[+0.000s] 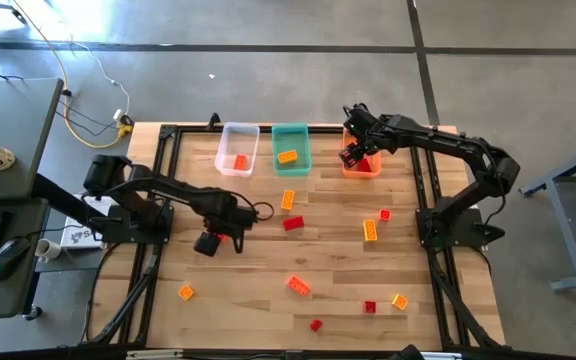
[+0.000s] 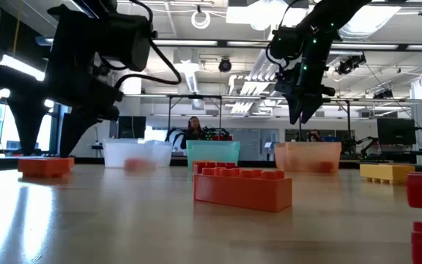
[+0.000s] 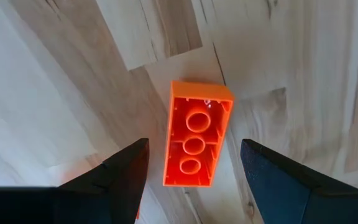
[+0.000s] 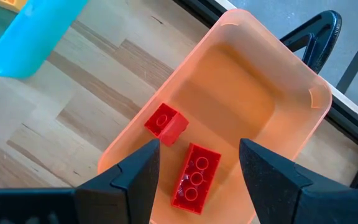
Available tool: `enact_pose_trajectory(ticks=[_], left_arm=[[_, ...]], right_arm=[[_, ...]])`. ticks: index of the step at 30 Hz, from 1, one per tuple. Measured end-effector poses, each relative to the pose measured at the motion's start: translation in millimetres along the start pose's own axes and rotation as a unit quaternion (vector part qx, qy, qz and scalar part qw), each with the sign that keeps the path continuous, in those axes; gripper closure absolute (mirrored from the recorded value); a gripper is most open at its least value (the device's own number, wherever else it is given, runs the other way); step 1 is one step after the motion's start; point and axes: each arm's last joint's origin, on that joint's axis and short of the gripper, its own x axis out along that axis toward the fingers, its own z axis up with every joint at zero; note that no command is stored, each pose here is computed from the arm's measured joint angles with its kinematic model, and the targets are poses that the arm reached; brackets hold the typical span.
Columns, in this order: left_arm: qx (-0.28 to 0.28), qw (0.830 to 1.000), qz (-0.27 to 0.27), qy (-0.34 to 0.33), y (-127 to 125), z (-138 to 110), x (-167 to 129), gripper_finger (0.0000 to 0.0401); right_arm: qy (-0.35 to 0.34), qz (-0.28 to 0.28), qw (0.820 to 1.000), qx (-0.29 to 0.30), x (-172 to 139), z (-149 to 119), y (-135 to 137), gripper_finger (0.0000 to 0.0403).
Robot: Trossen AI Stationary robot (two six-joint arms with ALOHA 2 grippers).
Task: Sort & place blocks by color
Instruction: Put the orange game piece into the transparent bin
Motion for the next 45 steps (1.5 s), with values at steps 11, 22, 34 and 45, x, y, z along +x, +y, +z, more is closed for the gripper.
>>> enact_pose_trajectory(ticks=[11, 22, 34, 45], left_arm=[[-0.013, 0.998, 0.035, 0.052, 6, 10, 24, 0.0164], [-0.028, 0.998, 0.014, 0.049, 6, 12, 26, 0.0293], [-0.043, 0.999, 0.017, -0.007, 6, 10, 4, 0.0293], [-0.195, 0.968, 0.090, -0.129, 51, -13, -42, 0.0293]], right_arm=[[0.001, 0.002, 1.000, 0.000, 0, 0, 0, 0.0197], [0.006, 0.005, 1.000, -0.001, 0, -1, 0, 0.0197], [0.027, 0.078, 0.996, 0.025, -1, -2, 5, 0.0197], [0.048, 0.141, 0.988, 0.033, -6, -8, 26, 0.0197]])
